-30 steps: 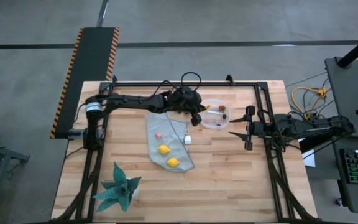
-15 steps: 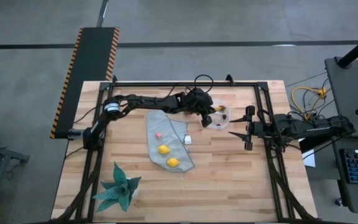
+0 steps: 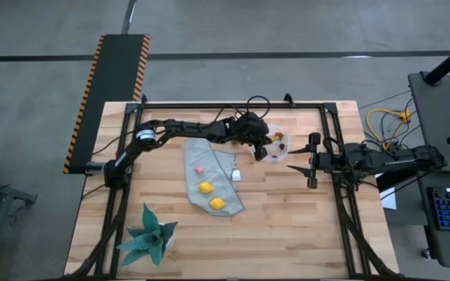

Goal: Pick and placing Produce into tupperware
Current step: Put the yellow yellow zucchini into the transparent bin, then put the black cherry into the transparent bin

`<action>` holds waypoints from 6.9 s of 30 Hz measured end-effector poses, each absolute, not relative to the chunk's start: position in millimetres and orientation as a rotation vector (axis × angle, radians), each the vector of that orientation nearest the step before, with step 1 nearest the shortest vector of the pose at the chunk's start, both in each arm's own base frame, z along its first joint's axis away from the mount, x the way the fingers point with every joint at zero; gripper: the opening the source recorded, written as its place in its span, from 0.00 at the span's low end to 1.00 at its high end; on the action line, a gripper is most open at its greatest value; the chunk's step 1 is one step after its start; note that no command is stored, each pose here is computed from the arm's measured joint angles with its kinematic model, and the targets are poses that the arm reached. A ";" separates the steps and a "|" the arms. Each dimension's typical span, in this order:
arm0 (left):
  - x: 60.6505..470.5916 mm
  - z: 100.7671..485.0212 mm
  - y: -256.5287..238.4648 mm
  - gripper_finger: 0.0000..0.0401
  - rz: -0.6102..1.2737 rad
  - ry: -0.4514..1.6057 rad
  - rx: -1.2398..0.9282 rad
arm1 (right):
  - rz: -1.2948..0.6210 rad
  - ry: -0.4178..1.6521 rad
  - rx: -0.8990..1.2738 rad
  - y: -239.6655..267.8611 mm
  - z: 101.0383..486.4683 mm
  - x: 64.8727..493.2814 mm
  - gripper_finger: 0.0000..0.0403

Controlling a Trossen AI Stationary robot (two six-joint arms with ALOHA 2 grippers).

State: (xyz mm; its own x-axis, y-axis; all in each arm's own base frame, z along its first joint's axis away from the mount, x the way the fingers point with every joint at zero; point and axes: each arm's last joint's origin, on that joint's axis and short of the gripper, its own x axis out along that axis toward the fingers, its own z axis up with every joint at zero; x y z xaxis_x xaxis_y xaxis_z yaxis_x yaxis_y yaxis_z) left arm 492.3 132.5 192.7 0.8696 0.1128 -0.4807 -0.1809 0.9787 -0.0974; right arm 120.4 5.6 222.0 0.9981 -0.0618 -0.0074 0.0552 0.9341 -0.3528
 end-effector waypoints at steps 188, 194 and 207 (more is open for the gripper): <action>375.8 177.2 145.2 0.00 0.633 0.964 -0.372 | -0.078 0.014 -0.367 5.1 222.7 120.4 0.49; 376.8 178.2 145.7 0.00 0.658 0.939 -0.412 | -0.078 0.015 -0.367 5.1 222.7 120.4 0.49; 379.0 179.3 144.5 0.38 0.646 0.909 -0.533 | -0.078 0.014 -0.361 5.1 222.7 120.4 0.49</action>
State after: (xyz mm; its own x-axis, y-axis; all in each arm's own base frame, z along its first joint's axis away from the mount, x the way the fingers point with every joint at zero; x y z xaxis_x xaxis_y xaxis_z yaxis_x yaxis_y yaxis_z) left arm 379.0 144.5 179.3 0.4536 0.2801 -0.8461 -0.7064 0.6918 -0.1496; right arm 120.4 5.1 222.7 0.9969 -0.0787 -0.0002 0.0736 0.9327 -0.3529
